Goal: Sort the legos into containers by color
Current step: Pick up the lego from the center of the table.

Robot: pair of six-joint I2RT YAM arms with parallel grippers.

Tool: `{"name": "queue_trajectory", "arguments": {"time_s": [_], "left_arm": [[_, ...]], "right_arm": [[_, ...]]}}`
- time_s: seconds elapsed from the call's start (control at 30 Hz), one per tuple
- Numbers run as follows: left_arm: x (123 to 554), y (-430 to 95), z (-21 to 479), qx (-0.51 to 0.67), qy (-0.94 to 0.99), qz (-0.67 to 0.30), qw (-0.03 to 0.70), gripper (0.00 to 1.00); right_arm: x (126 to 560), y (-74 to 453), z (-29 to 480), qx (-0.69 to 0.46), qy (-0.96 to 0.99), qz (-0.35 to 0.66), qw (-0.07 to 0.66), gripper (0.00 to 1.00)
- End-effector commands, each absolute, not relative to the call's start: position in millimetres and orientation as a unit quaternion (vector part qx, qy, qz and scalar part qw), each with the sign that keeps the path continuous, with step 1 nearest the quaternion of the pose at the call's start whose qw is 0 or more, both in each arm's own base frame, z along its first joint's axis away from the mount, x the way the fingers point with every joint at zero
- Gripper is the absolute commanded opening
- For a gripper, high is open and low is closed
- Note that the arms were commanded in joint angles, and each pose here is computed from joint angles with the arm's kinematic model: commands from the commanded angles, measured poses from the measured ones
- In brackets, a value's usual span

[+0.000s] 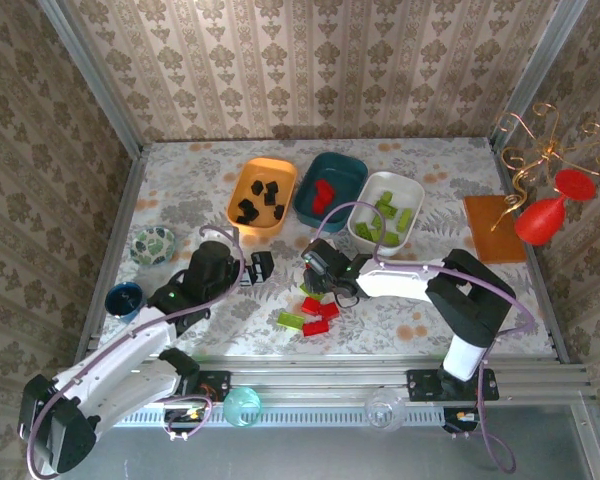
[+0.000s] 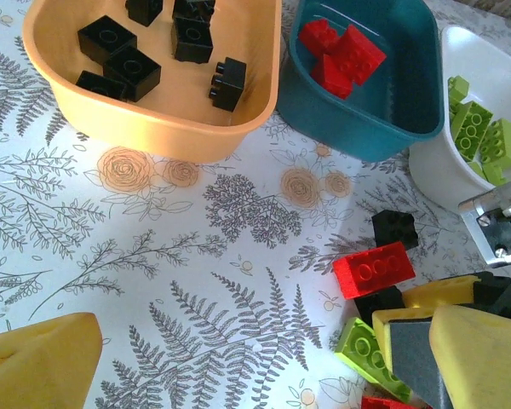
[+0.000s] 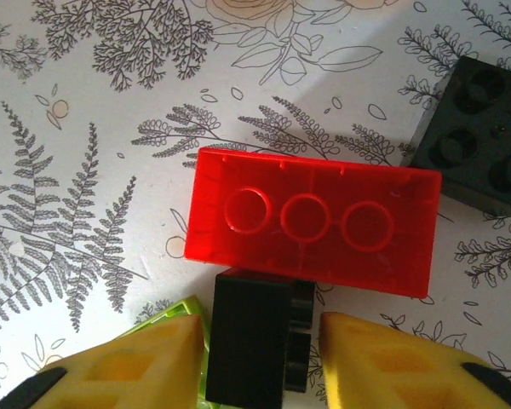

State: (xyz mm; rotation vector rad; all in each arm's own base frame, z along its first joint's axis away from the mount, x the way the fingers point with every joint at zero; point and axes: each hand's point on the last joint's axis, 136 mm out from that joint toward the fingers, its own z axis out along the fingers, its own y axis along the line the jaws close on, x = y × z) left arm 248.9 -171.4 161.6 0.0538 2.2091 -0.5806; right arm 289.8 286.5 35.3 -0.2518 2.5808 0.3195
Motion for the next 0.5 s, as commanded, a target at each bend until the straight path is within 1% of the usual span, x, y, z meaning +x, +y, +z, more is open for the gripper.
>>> {"name": "queue_trajectory", "arguments": {"time_s": [0.0, 0.1, 0.2, 0.33, 0.47], "left_arm": [[246, -168, 158, 0.012, 0.883, -0.226, 0.410, 1.00], [246, -167, 157, 0.011, 0.884, -0.223, 0.410, 1.00], [246, -165, 158, 0.010, 0.884, -0.219, 0.412, 1.00], [247, -161, 157, 0.010, 0.886, -0.206, 0.415, 1.00], [248, -158, 157, 0.009, 0.886, -0.199, 0.418, 1.00]], "right_arm": [[297, 285, 38, -0.088, 0.953, 0.101, 0.270, 0.37], [295, 282, 46, -0.089, 0.952, 0.105, 0.275, 0.32], [291, 279, 66, -0.095, 0.944, 0.121, 0.291, 0.28], [287, 279, 111, -0.112, 0.926, 0.152, 0.326, 0.25], [294, 291, 158, -0.129, 0.900, 0.210, 0.359, 0.25]]}}
